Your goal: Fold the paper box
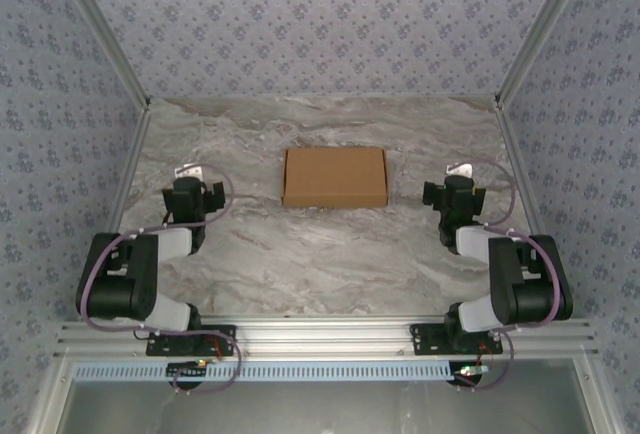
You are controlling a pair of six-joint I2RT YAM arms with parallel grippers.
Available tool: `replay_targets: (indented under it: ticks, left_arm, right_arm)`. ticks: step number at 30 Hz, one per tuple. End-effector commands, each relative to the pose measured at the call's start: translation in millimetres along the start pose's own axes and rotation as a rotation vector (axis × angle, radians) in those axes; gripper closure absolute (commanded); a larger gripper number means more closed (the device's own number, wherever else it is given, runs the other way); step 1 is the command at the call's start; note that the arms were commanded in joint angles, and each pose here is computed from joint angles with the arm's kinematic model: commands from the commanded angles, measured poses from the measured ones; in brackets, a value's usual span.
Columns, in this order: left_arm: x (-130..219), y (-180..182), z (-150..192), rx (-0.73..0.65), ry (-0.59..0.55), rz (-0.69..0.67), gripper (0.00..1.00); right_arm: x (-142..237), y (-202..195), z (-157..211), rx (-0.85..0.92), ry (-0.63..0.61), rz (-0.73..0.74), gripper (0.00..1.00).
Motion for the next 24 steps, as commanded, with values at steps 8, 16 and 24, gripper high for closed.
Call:
replay_targets:
  ticks: [8,16,24]
  left_arm:
    - [-7.4,-0.5,-5.5,0.026,-0.129,0.14,0.01]
    - [-7.1,-0.4,-5.9,0.025,-0.132,0.139,0.01]
    - [-7.1,-0.5,-5.8,0.025,-0.131,0.14,0.01]
  right_arm:
    - [-5.5,0.5,5.0,-0.014,-0.08,-0.105,0.01]
    - [-8.6,-1.7,3.0,-0.033,-0.072,-0.132,0.01]
    - [-8.3,-1.9,3.2,-0.033,-0.07,-0.13,0.01]
Point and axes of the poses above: each hand's point on the last joint's axis, 136 mm out from that joint toward the fingers, its own x axis back along the fingers, its own y axis along the line the jaws close on, z = x × y, the point moved 8 cm from there along x, back along the fingers, and after that the axes turned 14 degrees about -x, right-handed, at the moved point
